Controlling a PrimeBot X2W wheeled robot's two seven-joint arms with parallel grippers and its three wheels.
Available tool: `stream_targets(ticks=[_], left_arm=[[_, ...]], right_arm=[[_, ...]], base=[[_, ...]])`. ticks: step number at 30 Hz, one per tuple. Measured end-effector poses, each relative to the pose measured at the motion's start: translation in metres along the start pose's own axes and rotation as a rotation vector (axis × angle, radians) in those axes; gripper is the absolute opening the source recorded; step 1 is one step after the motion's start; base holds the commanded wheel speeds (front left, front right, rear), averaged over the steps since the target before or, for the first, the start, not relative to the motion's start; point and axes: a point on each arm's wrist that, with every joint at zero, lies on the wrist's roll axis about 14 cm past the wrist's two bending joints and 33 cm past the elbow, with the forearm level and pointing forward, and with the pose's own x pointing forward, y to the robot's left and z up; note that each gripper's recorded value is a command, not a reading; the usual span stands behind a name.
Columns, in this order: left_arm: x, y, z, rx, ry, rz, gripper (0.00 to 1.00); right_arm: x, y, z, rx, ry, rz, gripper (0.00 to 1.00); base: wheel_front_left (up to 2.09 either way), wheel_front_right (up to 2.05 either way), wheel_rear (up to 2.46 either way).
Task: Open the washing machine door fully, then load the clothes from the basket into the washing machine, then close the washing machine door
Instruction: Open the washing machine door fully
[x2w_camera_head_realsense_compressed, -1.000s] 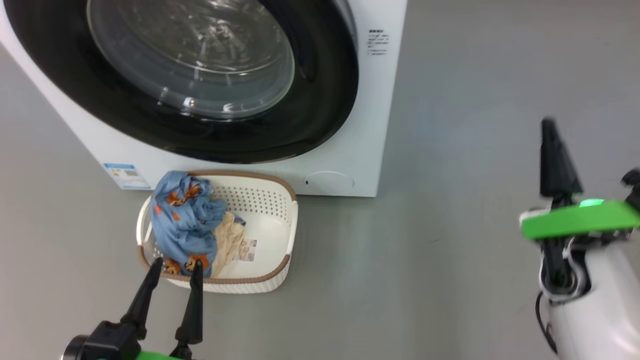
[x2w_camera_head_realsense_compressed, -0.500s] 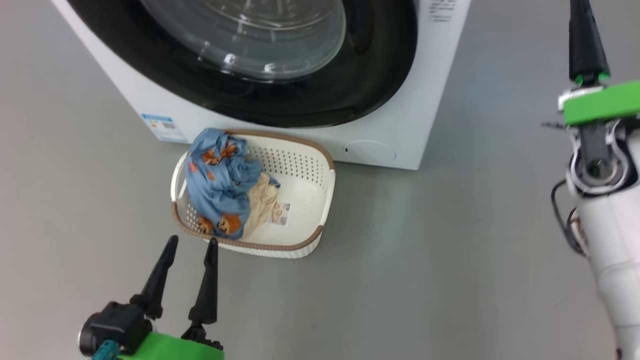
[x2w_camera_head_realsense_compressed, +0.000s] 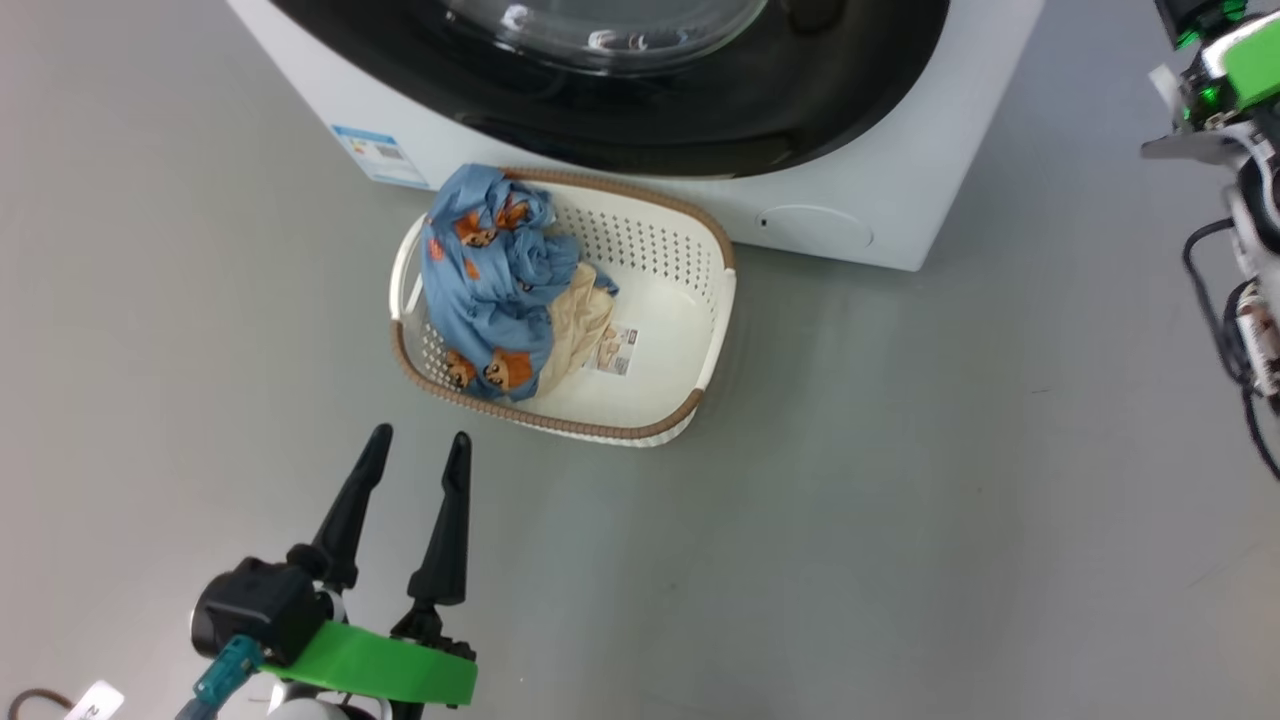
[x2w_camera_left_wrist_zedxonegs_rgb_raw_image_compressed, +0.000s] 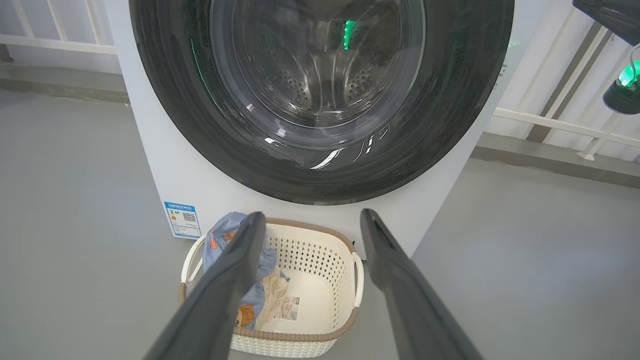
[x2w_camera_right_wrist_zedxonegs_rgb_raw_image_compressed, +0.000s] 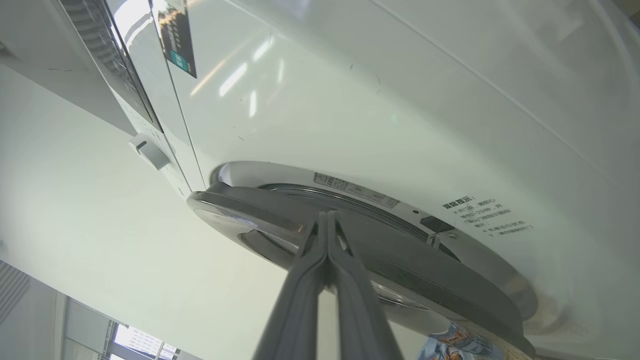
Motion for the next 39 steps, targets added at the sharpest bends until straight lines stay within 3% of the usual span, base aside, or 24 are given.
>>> stream_targets(ticks=[11, 25, 39], left_arm=[[0.007, 0.003, -0.008, 0.02, 0.03, 0.006, 1.0], [0.019, 0.006, -0.011, -0.002, 0.033, 0.012, 1.0], [0.018, 0.005, -0.011, -0.006, 0.036, 0.015, 1.0]], right_arm=[[0.034, -0.025, -0.023, 0.137, 0.187, -0.006, 0.0], [0.062, -0.049, -0.048, 0.194, 0.289, -0.023, 0.0], [0.07, -0.041, -0.064, 0.179, 0.389, -0.009, 0.0]], base=[[0.0, 0.0, 0.0], [0.0, 0.0, 0.0], [0.0, 0.0, 0.0]])
